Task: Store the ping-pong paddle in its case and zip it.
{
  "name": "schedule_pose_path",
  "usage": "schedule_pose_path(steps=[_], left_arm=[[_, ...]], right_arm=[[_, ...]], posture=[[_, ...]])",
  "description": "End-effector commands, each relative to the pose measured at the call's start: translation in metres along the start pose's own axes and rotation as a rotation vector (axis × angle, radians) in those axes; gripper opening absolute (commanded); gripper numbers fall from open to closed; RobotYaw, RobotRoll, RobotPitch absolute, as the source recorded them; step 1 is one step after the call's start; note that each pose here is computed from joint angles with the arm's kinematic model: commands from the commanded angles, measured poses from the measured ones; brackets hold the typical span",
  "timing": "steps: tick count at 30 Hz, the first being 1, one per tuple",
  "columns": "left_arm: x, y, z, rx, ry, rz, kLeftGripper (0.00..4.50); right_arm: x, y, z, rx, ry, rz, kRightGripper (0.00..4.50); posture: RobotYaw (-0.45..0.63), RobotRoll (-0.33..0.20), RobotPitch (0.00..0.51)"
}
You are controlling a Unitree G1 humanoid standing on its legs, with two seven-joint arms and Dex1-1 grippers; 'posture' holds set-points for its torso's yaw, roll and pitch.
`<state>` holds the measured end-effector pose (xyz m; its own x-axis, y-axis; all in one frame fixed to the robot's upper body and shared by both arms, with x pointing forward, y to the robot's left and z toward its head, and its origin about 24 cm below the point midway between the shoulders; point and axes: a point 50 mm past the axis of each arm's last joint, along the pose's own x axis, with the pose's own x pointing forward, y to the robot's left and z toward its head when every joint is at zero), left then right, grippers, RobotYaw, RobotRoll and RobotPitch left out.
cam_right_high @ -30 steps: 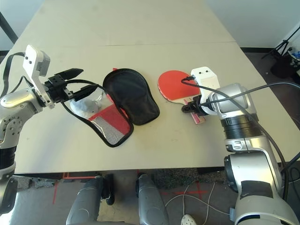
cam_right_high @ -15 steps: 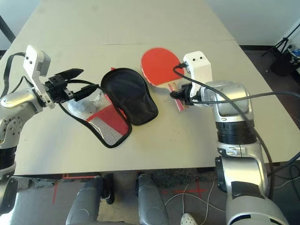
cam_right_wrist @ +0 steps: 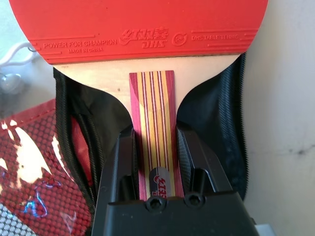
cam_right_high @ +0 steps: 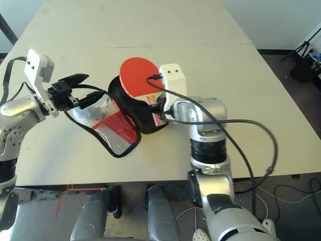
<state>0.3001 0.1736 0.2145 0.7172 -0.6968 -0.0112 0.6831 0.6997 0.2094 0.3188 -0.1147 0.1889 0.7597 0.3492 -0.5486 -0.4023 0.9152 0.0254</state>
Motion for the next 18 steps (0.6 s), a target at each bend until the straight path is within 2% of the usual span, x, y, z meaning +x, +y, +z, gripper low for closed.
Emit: schedule_pose_path(steps=[1, 18], left_arm=[[-0.004, -0.001, -0.003, 0.005, 0.022, 0.009, 4.50], [-0.005, -0.001, -0.003, -0.002, 0.019, 0.022, 4.50]], right_arm=[[0.002, 0.004, 0.004, -0.017, 0.007, -0.012, 1.09], [0.014, 0.009, 0.000, -0.030, 0.097, 0.039, 1.09]], posture=[[0.15, 0.000, 0.229], [0.17, 0.000, 0.228]])
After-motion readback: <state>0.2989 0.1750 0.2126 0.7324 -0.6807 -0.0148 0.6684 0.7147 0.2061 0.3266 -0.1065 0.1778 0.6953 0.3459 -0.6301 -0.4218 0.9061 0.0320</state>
